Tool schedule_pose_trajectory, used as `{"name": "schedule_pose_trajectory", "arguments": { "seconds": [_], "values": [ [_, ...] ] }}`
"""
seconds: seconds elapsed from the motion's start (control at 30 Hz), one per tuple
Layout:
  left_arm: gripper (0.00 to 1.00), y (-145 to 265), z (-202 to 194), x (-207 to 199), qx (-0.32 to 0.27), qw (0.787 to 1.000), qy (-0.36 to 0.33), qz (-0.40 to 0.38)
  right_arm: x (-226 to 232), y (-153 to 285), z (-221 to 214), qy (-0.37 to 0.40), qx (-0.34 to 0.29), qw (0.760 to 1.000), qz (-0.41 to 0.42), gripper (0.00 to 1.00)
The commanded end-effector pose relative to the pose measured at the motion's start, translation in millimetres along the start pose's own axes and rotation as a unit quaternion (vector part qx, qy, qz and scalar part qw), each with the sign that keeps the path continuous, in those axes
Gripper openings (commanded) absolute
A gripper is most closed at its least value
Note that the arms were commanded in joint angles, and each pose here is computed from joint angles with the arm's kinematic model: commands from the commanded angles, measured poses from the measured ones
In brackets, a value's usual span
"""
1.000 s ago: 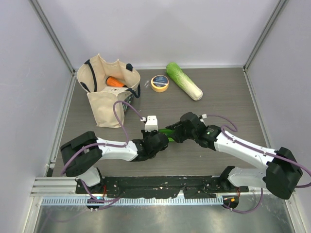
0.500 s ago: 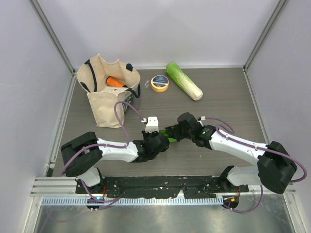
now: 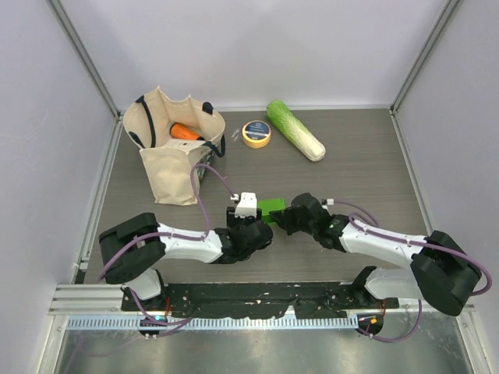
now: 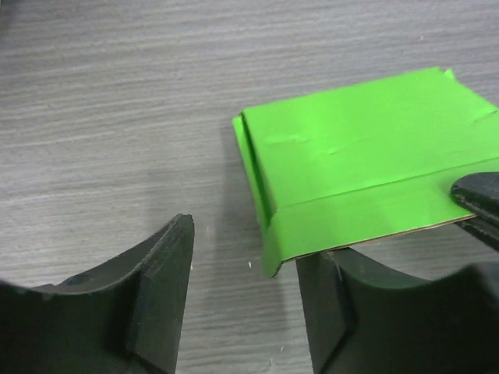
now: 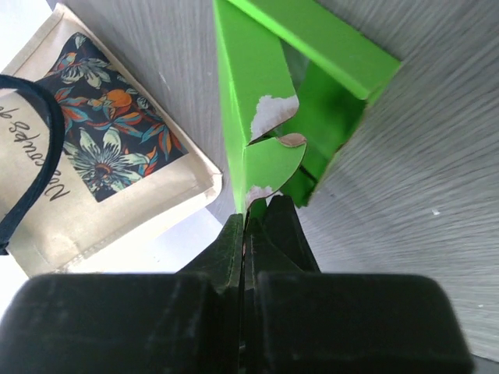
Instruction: Fold the paper box
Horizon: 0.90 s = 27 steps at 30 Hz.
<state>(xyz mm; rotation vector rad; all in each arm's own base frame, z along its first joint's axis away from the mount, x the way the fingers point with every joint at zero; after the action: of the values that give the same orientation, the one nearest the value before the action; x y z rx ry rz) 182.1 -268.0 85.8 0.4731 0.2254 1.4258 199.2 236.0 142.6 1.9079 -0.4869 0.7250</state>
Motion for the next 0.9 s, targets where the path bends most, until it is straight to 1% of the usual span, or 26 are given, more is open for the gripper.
{"name": "schedule_pose_trajectory", "arguments": {
  "seconds": [0.0,0.03,0.07,0.17,0.23,0.27,0.33,0.37,0.43,0.47,0.5,0.53,0.57,0.6,0.63,0.67,0.7,0.73,0.77,0.8,0.83,0.87],
  "values": [
    [0.63,14,-3,4,-0.011,1.000,-0.017,-0.008,-5,3,8,0.002,-0.004,0.999,0.032,0.01],
    [0.67,19,2,6,-0.017,1.000,-0.012,-0.015,-7,4,10,0.003,-0.003,0.999,0.038,0.01],
    [0.73,22,0,10,-0.017,1.000,-0.016,-0.017,-7,5,11,0.008,-0.003,0.999,0.041,0.01],
    [0.77,38,9,19,-0.025,0.999,-0.004,-0.043,-15,5,16,0.011,-0.006,0.999,0.045,0.01],
    [0.77,49,16,25,-0.032,0.997,-0.001,-0.067,-21,3,21,0.013,-0.011,0.999,0.046,0.01],
    [0.73,58,21,26,-0.032,0.994,0.007,-0.108,-23,2,23,0.014,-0.012,0.999,0.046,0.01],
    [0.59,68,27,26,-0.030,0.989,0.010,-0.146,-30,0,26,0.017,-0.009,0.999,0.043,0.01],
    [0.51,74,30,23,-0.022,0.983,0.015,-0.183,-32,-1,26,0.018,-0.007,0.999,0.043,0.01],
    [0.49,79,43,20,-0.021,0.973,0.036,-0.228,-36,-4,28,0.023,-0.005,0.999,0.045,0.01],
    [0.46,86,52,9,-0.002,0.957,0.048,-0.287,-37,-5,28,0.026,-0.003,0.999,0.045,0.01],
    [0.43,76,54,9,0.018,0.957,0.053,-0.285,-38,-6,28,0.032,-0.003,0.998,0.046,0.01],
    [0.41,74,59,4,0.030,0.953,0.054,-0.296,-40,-7,29,0.034,-0.005,0.998,0.045,0.01],
    [0.34,74,75,-4,0.025,0.949,0.062,-0.309,-39,-7,30,0.038,-0.007,0.998,0.050,0.01],
    [0.32,64,69,-11,0.049,0.947,0.052,-0.313,-39,-7,30,0.042,-0.008,0.998,0.053,0.01],
    [0.28,60,79,-18,0.046,0.945,0.056,-0.319,-43,-7,32,0.045,-0.010,0.998,0.050,0.02],
    [0.23,49,77,-20,0.062,0.947,0.058,-0.310,-44,-8,34,0.046,-0.014,0.998,0.050,0.03],
    [0.18,36,63,-24,0.095,0.951,0.047,-0.291,-47,-7,37,0.046,-0.016,0.998,0.049,0.03],
    [0.11,28,62,-26,0.104,0.952,0.052,-0.283,-48,-7,38,0.046,-0.018,0.998,0.050,0.04],
    [0.10,20,60,-27,0.109,0.952,0.062,-0.279,-49,-7,40,0.046,-0.022,0.997,0.051,0.04],
    [0.10,16,59,-33,0.108,0.947,0.071,-0.293,-50,-6,41,0.046,-0.025,0.997,0.052,0.04],
    [0.11,7,46,-35,0.120,0.949,0.065,-0.285,-50,-4,42,0.047,-0.025,0.997,0.056,0.05],
    [0.10,4,43,-38,0.121,0.949,0.068,-0.283,-51,-4,42,0.046,-0.024,0.997,0.056,0.06]
  ]
}}
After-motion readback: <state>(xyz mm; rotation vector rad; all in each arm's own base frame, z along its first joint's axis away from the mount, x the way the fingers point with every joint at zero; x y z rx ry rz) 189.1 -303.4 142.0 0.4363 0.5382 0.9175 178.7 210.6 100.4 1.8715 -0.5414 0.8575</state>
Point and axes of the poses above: each gripper's point midway between its finger pads, its own y axis back along the fingers, its own x axis along the line the jaws close on, z = x × y, the point moved 7 cm from there along y, back along the fingers, and after that the axes turned 10 degrees about -y, right-handed, at the moved point
